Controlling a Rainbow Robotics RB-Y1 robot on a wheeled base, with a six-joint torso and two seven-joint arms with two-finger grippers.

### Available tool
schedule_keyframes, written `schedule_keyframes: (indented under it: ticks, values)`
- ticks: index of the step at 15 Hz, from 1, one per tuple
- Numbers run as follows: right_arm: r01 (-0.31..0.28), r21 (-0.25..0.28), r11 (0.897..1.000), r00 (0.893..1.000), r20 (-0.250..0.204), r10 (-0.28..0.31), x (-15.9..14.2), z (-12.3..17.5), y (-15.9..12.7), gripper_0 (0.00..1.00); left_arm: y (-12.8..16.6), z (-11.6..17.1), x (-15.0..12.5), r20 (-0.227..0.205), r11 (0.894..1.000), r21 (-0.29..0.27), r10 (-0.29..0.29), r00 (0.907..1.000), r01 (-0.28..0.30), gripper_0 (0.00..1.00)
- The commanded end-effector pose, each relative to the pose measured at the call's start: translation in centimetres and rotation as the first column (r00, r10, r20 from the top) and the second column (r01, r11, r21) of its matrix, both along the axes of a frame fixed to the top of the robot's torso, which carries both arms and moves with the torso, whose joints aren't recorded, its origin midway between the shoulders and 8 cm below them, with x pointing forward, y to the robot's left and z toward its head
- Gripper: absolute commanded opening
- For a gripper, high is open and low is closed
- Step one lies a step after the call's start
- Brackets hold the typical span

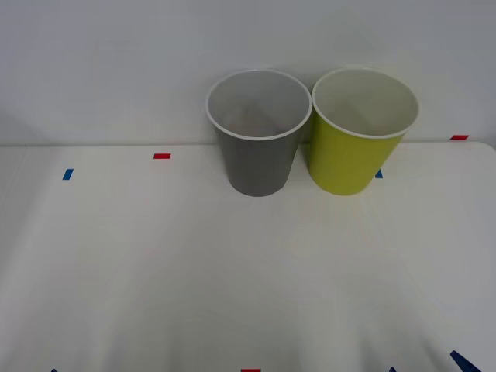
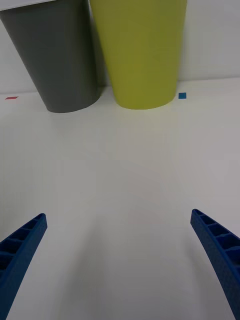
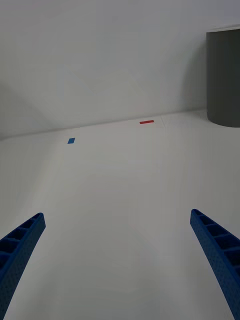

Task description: Put cans in the gray bin and PET bottles in the light green bin.

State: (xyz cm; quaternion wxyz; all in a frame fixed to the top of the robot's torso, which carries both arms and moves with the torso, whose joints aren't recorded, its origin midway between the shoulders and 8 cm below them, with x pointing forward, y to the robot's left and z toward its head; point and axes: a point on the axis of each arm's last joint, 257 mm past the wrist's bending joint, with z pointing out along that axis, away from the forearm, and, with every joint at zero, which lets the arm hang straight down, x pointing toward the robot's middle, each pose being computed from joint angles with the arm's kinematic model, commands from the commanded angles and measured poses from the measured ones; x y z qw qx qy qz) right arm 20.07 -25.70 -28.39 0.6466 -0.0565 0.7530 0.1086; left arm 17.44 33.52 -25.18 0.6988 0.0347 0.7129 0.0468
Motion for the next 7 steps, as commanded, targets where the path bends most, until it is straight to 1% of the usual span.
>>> schedule_keyframes:
  ticks: [1,7]
  values:
    - [0.0,0.0,1.0,1.0,0.0,0.0,0.0,0.0,-0.01,0.99,0.0,0.0,0.0,0.0,1.0,0.0,0.0,1.0,0.0,1.0]
    - [0.0,0.0,1.0,1.0,0.0,0.0,0.0,0.0,-0.01,0.99,0.0,0.0,0.0,0.0,1.0,0.0,0.0,1.0,0.0,1.0]
